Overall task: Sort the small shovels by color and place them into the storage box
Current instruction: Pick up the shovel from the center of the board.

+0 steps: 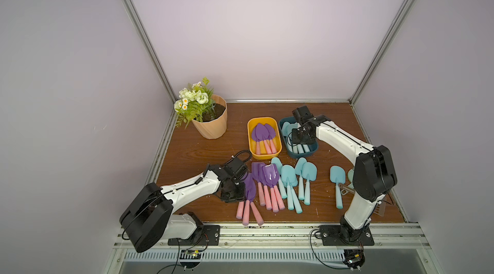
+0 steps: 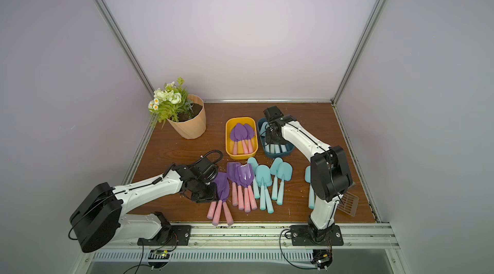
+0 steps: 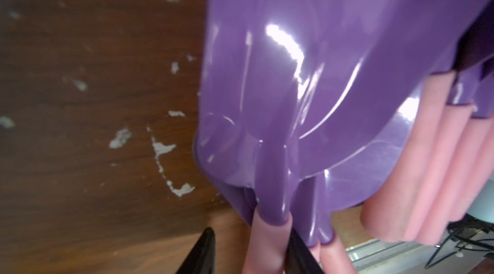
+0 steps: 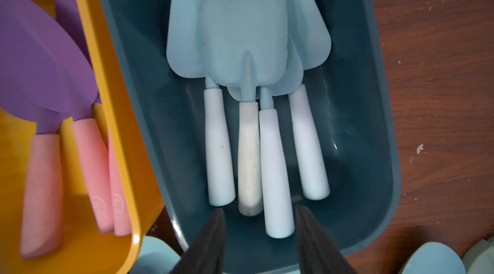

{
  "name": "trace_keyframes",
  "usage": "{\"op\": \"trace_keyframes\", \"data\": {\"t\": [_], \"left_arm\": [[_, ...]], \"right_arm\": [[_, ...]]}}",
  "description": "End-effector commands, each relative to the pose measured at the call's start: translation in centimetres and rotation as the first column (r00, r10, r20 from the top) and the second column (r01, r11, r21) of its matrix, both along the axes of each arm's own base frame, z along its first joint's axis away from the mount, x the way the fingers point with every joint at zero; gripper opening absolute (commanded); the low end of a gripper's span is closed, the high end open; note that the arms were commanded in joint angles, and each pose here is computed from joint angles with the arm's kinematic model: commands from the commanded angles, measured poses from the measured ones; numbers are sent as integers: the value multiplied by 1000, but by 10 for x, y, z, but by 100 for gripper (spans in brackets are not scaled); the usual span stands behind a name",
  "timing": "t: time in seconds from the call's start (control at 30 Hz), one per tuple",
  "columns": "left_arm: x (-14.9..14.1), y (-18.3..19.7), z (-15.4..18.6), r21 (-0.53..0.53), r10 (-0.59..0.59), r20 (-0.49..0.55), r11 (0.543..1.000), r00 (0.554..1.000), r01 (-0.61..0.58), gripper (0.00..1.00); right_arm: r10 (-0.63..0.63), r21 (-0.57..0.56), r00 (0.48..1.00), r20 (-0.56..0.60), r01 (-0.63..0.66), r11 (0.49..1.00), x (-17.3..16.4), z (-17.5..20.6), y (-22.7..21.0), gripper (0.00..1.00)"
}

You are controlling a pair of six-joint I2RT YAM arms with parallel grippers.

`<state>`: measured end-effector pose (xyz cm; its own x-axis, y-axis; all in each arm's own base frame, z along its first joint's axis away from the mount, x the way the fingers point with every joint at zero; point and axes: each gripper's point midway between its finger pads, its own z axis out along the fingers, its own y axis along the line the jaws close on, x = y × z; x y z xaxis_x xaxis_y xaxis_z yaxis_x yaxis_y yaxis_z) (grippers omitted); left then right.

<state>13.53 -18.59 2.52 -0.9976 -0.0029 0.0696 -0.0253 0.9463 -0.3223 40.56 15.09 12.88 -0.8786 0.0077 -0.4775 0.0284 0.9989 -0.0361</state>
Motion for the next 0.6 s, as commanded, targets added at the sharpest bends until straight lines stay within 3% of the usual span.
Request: {"op": "trace_keyframes", "data": {"t": [0.0,0.2,0.37,0.57], "left_arm": [[-8,5,-8,33,-22,-24,999,999,22,40],[-4,3,-6,35,-37,-10,999,999,37,16],[14,1,16,63,-54,50,997,997,51,8],[58,-16,71,86,-98,193,993,976,83,4]], "right_arm": [[-19,35,999,28,18,999,-4,17,-2,47],[-28,38,999,29,27,999,-8,17,-5,47],[-31,48,999,22,30,998,-13,15,-5,46],[-39,65,999,37,37,997,-16,21,-6,46]]}}
